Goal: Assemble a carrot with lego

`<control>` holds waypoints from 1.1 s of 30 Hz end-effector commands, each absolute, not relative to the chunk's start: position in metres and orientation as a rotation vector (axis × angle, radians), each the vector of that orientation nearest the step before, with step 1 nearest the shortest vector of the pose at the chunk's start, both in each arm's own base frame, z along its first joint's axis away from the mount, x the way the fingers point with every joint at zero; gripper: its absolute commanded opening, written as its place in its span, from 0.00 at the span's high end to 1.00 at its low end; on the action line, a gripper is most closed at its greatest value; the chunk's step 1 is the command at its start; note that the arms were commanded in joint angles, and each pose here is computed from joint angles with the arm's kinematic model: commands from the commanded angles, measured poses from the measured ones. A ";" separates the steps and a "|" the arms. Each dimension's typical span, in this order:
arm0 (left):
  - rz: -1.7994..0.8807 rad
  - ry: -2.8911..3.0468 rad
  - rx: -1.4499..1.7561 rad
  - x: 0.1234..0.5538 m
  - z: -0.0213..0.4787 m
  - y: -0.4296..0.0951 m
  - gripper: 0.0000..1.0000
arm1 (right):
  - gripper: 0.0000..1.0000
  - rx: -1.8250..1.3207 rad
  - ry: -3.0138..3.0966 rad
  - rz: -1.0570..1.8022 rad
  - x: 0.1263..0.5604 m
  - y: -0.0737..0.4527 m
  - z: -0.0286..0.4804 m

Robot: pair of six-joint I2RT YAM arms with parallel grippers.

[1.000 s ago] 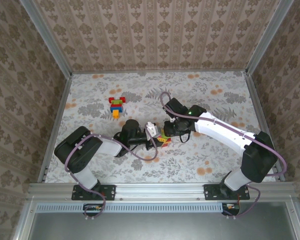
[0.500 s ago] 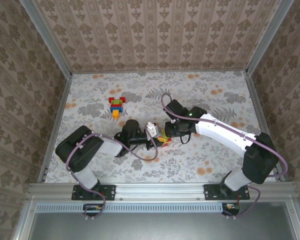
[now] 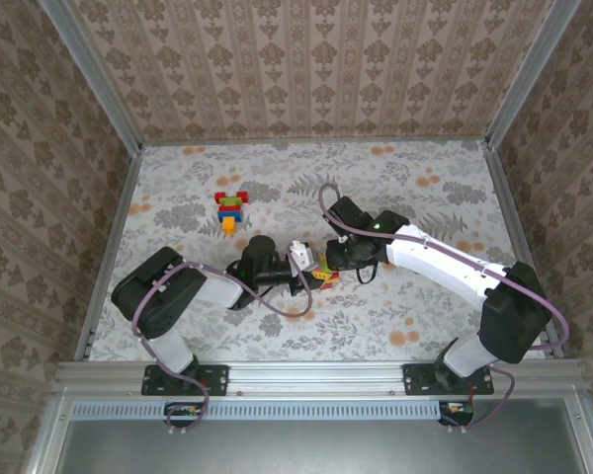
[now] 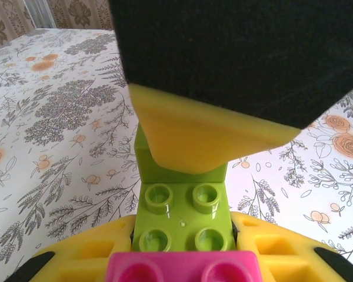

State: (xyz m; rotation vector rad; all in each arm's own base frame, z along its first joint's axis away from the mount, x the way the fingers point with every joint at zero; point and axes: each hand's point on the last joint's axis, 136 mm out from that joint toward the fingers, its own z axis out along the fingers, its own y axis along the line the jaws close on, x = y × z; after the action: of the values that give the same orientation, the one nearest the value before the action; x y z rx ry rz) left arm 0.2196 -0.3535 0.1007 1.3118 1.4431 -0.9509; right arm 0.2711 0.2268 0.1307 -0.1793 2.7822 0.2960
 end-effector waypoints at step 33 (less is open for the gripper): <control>-0.867 2.240 0.914 0.255 0.062 -0.306 0.74 | 0.27 -0.152 2.499 0.388 0.273 0.164 0.213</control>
State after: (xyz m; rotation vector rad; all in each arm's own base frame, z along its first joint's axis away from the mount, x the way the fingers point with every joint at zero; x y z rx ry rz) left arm 0.2620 -0.3387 0.1044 1.0209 1.8781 -0.9576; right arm 0.2734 0.1567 0.2208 -0.1113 2.5013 0.3398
